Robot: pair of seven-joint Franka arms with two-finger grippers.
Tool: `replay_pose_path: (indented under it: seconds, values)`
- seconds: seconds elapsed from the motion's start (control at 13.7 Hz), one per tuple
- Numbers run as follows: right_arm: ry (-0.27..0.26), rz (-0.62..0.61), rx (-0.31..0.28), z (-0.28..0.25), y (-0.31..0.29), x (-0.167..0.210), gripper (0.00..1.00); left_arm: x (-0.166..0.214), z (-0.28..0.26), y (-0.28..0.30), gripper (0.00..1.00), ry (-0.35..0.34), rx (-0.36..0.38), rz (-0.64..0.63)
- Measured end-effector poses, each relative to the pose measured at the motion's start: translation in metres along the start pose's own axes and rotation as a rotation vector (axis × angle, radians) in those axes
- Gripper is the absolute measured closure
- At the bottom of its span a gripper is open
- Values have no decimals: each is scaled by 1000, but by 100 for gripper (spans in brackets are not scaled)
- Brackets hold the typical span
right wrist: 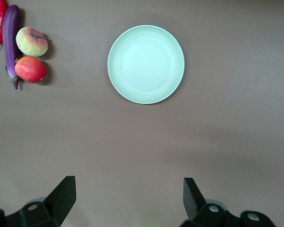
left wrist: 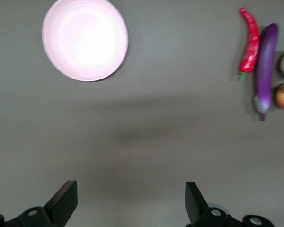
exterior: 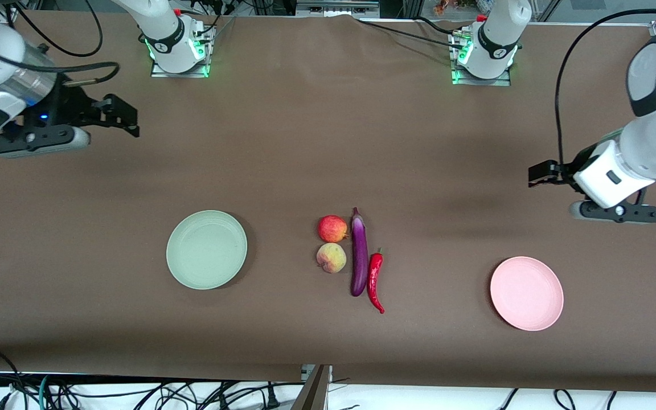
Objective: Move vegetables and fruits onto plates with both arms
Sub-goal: 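Reach the right gripper to the pomegranate while the left gripper reaches the chili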
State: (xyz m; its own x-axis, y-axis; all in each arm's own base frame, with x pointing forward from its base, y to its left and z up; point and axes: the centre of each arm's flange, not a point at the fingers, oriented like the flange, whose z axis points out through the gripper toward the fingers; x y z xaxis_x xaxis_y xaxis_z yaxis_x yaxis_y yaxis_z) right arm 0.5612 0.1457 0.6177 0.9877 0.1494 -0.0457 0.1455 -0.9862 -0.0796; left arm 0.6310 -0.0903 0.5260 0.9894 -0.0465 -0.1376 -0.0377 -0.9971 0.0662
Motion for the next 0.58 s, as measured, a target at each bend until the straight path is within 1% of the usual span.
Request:
replay_pose_path:
  seconds: [0.07,0.15,0.22,0.29,0.37,0.44,0.51,0.58]
  values:
    - [6,-4,0,3,-3,3,0,7,10,15,0,10,-12,-11]
    - [-1,-2,-1,11,-2,8,0,15,24,31,0,17,-17,-19]
    - [-23,2,-3,25,-1,15,0,24,41,49,0,27,-20,-26]
    - [-63,8,-8,49,2,25,0,35,60,66,0,45,-20,-38]
    - [-114,17,-14,81,6,37,0,46,80,82,0,69,-22,-57]
    - [-153,29,-18,114,11,51,0,56,101,97,0,90,-25,-78]
    - [-168,38,-18,143,15,65,0,65,123,112,0,113,-29,-98]
    - [-164,47,-5,166,13,76,0,72,144,127,0,136,-34,-115]
